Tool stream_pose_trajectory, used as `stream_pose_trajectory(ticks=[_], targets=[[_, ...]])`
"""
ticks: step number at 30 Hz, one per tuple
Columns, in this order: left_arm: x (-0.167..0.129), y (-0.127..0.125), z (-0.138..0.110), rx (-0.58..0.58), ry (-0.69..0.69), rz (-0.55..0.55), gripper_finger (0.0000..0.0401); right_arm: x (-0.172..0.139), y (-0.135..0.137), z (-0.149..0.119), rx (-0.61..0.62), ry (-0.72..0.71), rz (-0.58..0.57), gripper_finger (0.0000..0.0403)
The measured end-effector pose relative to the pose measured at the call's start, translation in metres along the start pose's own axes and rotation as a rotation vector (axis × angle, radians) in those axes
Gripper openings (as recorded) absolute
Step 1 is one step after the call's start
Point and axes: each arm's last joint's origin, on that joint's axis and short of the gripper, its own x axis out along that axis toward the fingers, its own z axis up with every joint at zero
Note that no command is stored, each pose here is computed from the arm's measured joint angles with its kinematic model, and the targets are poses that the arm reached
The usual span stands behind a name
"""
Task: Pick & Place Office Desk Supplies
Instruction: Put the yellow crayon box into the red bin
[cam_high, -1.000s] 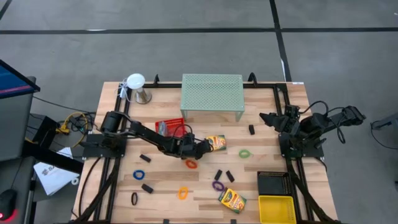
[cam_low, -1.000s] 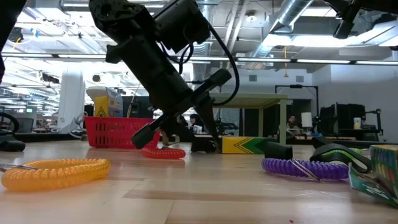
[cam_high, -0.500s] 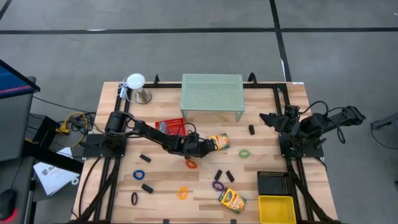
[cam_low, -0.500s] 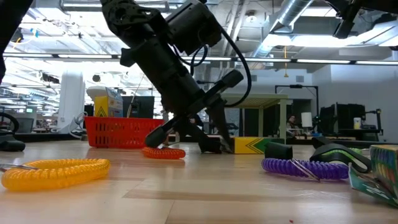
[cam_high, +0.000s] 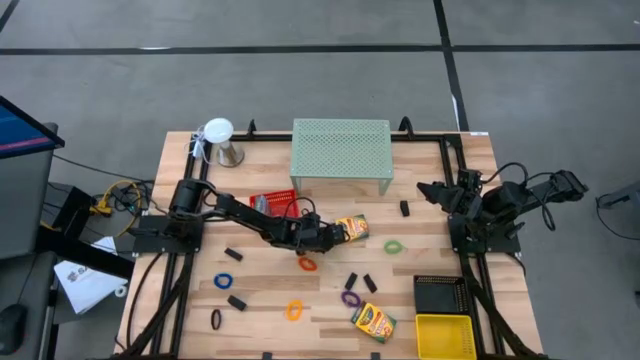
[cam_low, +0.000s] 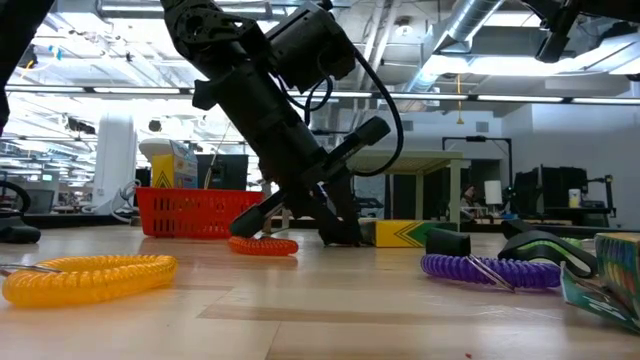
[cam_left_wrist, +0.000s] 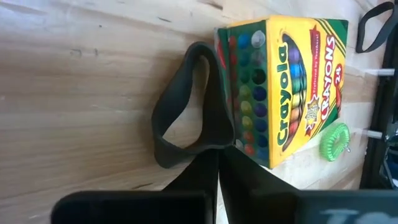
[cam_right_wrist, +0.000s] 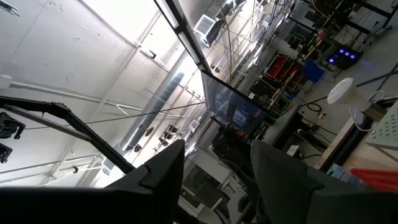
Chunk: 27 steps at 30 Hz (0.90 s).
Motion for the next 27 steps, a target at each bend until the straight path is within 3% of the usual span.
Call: stream_pose_trajectory(ticks=[15,27], targets=[[-0.065,-0.046,0.011,0.046,0.015,-0.201,0.0,0.0,0.0,0.0,-0.017,-0.005,-0.003,0.0182],[-0.079,-0.054,0.012,0.049,0.001,-0.25,0.0,0.0,0.0,0.0,-0.028,-0.007,-0.002,0.0182]])
